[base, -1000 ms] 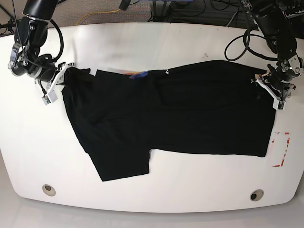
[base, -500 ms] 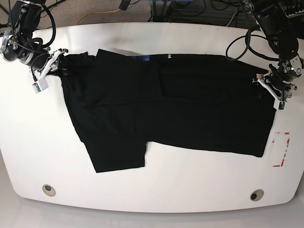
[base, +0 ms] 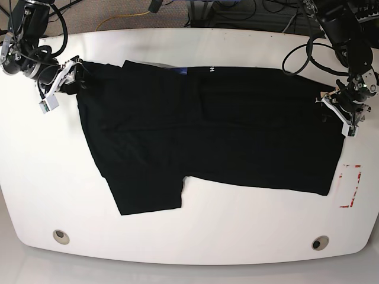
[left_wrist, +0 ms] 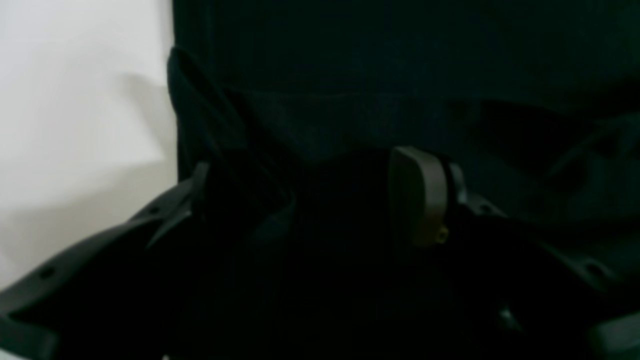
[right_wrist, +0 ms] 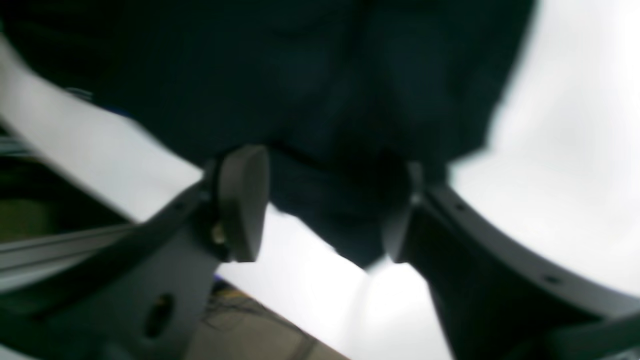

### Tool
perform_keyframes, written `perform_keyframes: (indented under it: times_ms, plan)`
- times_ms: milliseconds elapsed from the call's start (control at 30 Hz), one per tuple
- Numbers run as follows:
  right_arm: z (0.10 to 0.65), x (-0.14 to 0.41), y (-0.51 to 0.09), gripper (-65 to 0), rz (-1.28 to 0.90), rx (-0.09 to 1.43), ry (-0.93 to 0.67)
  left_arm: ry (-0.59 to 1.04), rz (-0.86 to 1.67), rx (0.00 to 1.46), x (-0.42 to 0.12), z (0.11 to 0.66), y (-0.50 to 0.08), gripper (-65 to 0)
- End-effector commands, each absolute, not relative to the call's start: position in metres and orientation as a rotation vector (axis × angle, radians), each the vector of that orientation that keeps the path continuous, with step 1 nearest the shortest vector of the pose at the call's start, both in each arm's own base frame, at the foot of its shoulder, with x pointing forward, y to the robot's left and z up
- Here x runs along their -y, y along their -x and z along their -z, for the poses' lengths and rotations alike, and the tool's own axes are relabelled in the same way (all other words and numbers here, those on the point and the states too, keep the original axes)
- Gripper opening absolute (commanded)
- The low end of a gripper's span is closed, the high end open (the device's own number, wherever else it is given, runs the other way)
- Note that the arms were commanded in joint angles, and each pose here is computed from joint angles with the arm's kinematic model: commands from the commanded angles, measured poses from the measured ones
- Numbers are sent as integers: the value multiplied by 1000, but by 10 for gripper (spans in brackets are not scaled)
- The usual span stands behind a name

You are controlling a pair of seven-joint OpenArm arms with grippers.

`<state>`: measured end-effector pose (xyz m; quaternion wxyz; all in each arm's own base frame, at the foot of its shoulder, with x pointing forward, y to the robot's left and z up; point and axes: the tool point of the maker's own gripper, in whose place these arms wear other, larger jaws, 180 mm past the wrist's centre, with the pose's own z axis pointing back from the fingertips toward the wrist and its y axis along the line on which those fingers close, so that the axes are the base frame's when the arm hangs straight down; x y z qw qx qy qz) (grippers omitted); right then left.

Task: Fold the T-shirt properly
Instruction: 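Hold the shirt edge with both grippers and tension it taut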

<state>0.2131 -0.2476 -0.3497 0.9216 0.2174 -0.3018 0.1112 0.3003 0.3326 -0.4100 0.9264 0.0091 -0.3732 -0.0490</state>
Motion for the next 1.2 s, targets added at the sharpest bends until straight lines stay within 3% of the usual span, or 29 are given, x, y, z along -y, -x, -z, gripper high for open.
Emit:
perform_keyframes:
  times_ms: [0, 100, 233, 633, 733, 1000, 1067, 1167]
  plan:
    - [348, 260, -227, -241, -243, 641, -358, -55, 112, 722, -342, 411, -295, -251]
    - [358, 275, -236, -187, -238, 608, -245, -53, 113, 721, -342, 411, -295, -251]
    - [370, 283, -242, -176, -226, 569, -171, -53, 115, 722, -342, 411, -295, -251]
    - [387, 270, -249, -179, -169, 555, -239, -54, 118, 725, -341, 410, -296, -251]
    - [383, 263, -242, -227, -188, 564, -242, -52, 114, 719, -342, 412, -294, -251]
    - [377, 251, -243, -530, -182, 601, -307, -53, 118, 722, -341, 411, -296, -251]
    - [376, 251, -243, -531, -184, 603, -305, -50, 130, 723, -337, 411, -297, -251]
    - [376, 252, -245, -436, -184, 606, -303, -45, 136, 715, -335, 413, -297, -251]
